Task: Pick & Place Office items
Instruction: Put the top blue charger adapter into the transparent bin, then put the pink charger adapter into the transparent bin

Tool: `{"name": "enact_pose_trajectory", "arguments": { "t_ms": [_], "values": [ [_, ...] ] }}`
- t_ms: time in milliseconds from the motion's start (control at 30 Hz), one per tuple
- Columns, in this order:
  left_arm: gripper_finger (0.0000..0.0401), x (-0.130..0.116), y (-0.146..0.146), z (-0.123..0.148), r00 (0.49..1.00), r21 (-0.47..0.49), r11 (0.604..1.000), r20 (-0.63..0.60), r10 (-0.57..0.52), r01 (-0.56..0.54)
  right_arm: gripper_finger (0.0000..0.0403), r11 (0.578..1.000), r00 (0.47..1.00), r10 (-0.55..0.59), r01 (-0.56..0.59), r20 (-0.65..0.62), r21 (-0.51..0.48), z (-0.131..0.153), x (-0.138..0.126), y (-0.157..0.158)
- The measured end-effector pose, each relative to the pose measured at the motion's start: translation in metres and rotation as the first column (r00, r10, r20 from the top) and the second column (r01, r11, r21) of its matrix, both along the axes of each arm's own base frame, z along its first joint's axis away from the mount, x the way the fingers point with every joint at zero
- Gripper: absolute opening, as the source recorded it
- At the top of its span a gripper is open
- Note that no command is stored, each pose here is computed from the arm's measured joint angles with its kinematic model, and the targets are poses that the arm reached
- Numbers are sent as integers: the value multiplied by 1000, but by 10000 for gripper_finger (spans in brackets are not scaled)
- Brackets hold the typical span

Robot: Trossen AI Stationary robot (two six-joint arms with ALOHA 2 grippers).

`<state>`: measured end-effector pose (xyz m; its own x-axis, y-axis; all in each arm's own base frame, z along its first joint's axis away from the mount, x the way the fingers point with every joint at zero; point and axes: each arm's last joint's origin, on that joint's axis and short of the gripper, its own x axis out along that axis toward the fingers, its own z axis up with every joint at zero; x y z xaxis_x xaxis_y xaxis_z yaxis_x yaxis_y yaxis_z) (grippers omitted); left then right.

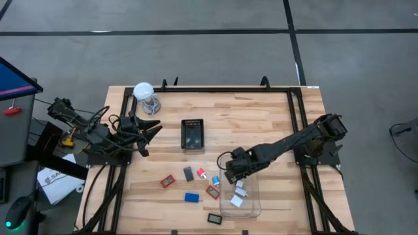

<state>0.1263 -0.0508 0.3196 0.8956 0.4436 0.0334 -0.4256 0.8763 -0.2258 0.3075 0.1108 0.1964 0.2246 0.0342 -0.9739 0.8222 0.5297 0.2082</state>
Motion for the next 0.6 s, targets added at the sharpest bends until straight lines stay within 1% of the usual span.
{"name": "enact_pose_trajectory", "arguments": {
  "t_ms": [200,467,600],
  "values": [
    [118,0,0,0,1000,4,1000,-4,14,-14,168,1000,1000,4,-4,-1,-2,0,0,1],
    [118,0,0,-1,1000,9,1000,-11,16,-16,168,1000,1000,1,-1,1,-9,0,0,1],
    [118,0,0,-1,1000,9,1000,-11,16,-16,176,1000,1000,-8,8,5,-13,0,0,1]
  ]
}}
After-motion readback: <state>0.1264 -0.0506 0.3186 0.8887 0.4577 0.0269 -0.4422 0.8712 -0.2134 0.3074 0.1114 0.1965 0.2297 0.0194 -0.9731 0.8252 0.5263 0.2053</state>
